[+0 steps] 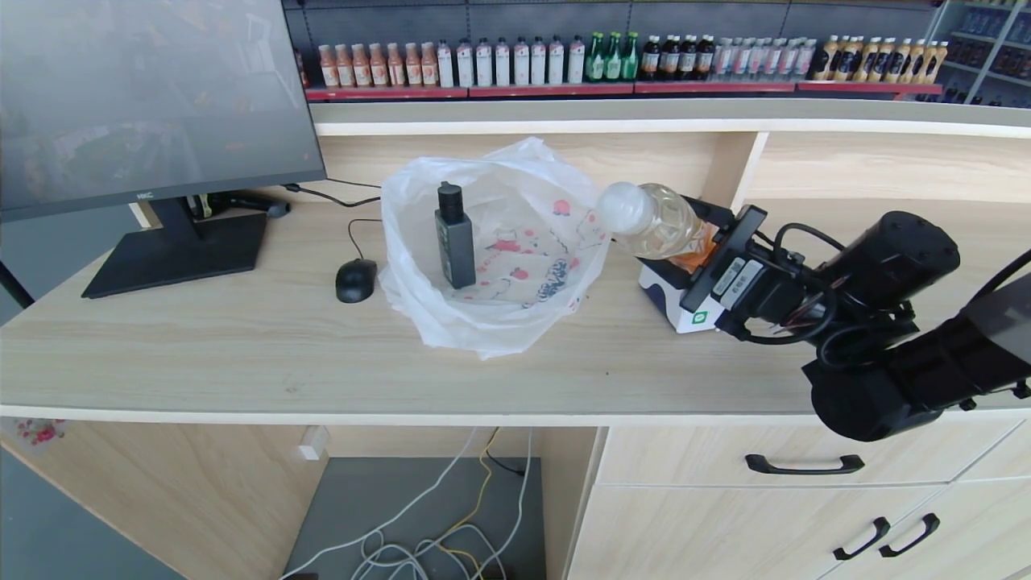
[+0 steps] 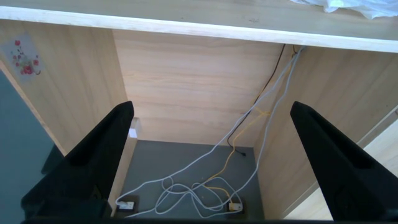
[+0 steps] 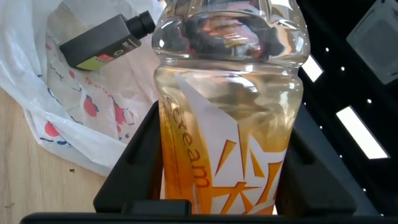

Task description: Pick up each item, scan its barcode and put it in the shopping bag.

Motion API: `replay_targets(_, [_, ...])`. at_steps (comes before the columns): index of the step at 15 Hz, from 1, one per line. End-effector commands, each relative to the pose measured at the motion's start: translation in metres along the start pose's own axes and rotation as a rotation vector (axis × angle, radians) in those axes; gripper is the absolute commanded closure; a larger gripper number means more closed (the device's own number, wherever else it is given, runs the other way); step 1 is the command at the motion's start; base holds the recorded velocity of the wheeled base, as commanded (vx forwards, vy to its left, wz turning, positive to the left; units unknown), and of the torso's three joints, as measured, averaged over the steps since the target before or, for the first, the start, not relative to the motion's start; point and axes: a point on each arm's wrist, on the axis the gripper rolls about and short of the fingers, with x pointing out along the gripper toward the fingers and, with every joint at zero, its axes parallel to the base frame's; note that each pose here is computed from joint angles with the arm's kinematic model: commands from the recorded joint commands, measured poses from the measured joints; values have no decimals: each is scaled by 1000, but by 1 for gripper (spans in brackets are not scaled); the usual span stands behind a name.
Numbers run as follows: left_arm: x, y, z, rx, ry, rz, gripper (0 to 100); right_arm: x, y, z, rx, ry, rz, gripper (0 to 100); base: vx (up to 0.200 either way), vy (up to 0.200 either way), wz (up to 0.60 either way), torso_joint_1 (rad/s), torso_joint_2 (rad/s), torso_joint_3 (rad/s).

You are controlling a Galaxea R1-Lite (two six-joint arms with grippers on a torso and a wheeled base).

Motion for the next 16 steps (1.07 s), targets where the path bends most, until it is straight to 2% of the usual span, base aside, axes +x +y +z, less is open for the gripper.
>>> replay_targets(1, [0,0,0,0,0,1,0,3,-3,5,4,9,-23,100,0,0,0,0,0,0])
replay_targets(8, [0,0,0,0,0,1,0,3,-6,5,7,26,-43,100,0,0,0,0,0,0])
replay_targets(13, [0,0,0,0,0,-1,0,4,-26,16,14,36,-108,100,0,0,0,0,0,0])
replay_targets(16, [0,0,0,0,0,-1,0,7,-33,30,64,53,-161,100,0,0,0,0,0,0])
